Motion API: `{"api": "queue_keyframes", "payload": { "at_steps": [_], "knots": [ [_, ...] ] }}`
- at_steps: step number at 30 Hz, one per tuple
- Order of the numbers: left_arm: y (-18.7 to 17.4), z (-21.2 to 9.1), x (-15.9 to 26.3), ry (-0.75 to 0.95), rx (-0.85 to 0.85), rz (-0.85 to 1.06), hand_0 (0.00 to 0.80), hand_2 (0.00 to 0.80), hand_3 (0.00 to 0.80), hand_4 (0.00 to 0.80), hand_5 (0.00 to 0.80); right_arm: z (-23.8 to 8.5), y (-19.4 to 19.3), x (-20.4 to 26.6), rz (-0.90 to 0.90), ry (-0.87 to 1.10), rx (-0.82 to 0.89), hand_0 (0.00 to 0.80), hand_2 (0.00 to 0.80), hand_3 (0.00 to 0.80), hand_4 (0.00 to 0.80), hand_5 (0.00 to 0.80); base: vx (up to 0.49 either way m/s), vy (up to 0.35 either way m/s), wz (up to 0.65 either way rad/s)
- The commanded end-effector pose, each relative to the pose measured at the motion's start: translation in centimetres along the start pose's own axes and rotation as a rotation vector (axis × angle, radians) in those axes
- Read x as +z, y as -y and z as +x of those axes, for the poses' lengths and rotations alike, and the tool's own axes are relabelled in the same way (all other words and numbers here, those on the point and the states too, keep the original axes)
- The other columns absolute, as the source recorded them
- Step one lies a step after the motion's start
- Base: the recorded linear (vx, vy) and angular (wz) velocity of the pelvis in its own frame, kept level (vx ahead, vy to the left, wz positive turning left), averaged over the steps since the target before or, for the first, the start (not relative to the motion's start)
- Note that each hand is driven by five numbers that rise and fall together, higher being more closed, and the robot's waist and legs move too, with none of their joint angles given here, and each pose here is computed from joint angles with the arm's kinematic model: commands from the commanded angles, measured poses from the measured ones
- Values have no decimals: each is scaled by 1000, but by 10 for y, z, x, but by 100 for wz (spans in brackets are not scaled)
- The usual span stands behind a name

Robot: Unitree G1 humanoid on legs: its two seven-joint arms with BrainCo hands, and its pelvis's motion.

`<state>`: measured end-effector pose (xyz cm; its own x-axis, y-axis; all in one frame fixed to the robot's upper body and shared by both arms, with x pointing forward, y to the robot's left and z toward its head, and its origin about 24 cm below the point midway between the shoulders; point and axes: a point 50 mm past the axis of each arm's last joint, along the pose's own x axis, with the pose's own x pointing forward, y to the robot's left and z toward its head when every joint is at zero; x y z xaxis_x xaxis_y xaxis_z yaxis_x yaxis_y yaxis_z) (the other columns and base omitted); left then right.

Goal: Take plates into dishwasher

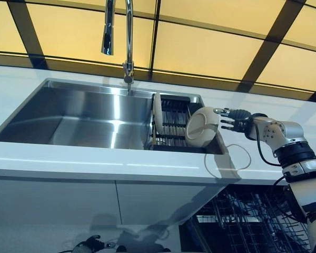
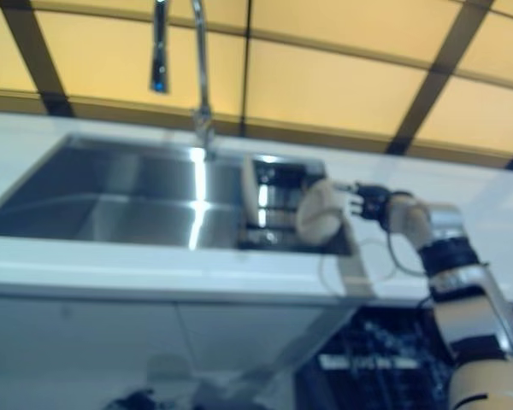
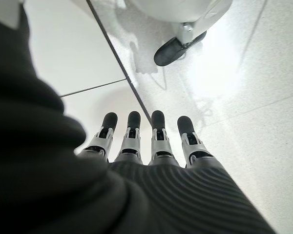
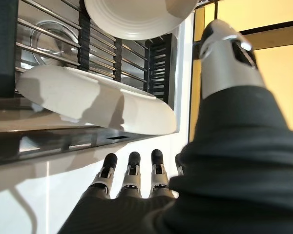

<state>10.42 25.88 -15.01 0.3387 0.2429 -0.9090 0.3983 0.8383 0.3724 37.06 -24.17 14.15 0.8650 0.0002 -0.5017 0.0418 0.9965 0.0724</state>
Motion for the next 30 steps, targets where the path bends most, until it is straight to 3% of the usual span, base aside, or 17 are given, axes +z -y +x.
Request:
{"api": "queue_keyframes", "payload": {
  "at_steps": [1,30],
  "knots": [
    [-12,2,29,70,21,82,0,0,0,0,0,-12,-10,54,-9,135,-1,0,0,0,0,0,0,0,0],
    [-11,2,32,86,23,85,0,0,0,0,0,-10,7,51,60,117,-112,0,0,0,0,0,1,0,1]
  ]
}}
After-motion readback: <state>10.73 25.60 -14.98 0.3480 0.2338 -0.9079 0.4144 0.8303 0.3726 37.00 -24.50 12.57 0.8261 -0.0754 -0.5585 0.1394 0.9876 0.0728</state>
